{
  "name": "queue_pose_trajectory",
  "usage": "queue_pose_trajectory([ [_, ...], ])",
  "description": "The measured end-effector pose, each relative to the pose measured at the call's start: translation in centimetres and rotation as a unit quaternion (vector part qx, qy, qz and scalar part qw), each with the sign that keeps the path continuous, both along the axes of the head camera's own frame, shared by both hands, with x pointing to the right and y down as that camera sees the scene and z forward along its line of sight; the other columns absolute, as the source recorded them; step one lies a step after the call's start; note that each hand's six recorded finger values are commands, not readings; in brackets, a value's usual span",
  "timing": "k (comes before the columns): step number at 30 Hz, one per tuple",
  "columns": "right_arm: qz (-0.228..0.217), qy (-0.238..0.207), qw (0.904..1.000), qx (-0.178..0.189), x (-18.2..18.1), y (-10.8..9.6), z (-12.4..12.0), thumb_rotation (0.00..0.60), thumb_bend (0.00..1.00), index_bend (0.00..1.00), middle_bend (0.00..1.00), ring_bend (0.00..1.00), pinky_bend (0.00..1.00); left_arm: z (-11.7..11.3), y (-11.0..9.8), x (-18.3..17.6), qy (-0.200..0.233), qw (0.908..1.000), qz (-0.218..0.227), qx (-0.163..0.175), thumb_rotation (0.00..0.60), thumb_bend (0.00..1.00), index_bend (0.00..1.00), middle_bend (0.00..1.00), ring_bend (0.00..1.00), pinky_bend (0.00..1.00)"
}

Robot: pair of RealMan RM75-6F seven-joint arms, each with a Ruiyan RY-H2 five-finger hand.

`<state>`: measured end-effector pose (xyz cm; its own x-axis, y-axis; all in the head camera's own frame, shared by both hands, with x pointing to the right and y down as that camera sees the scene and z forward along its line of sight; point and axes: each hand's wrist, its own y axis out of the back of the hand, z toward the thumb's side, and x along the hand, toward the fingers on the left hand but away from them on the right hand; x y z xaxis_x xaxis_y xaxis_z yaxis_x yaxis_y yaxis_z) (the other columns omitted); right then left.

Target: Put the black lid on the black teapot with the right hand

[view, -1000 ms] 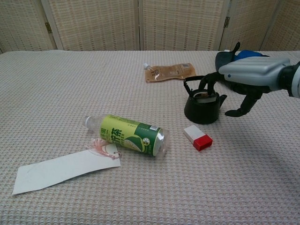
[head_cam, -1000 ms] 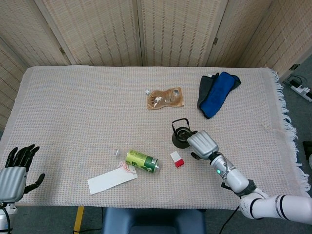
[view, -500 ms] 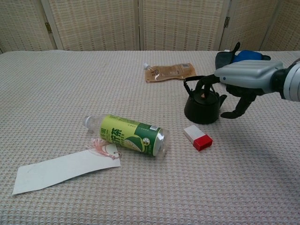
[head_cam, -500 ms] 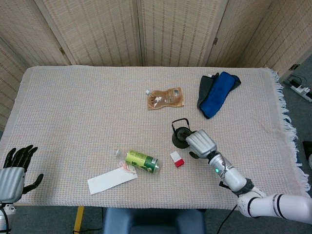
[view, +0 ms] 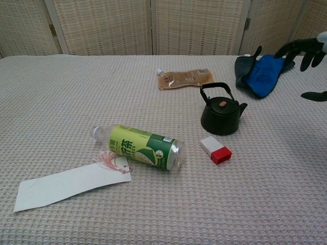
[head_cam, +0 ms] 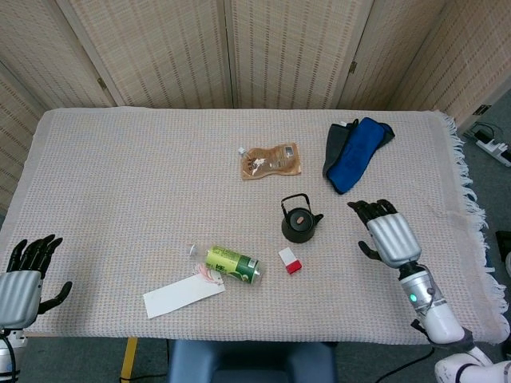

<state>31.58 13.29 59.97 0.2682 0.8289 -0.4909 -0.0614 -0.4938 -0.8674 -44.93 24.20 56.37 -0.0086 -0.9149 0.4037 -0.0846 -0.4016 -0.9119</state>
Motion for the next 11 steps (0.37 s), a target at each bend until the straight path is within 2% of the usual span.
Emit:
queue_pose_trajectory([
  [6,0.070,0.003,0.9965,0.044,5.7,3.2,-2.8,0.600,0.33,0.07,0.08,0.07,0.00,0.2,-0.4,0.7,0.001,1.0000,-0.002,0.007,0.600,0.28,0.09,0.06,0.06,0.01],
  [11,0.106,0.011,0.9922,0.064,8.7,5.9,-5.0,0.600,0.33,0.07,0.08,0.07,0.00,0.3,-0.4,1.1,0.007,0.9999,0.001,0.010,0.600,0.28,0.09,0.06,0.06,0.01],
])
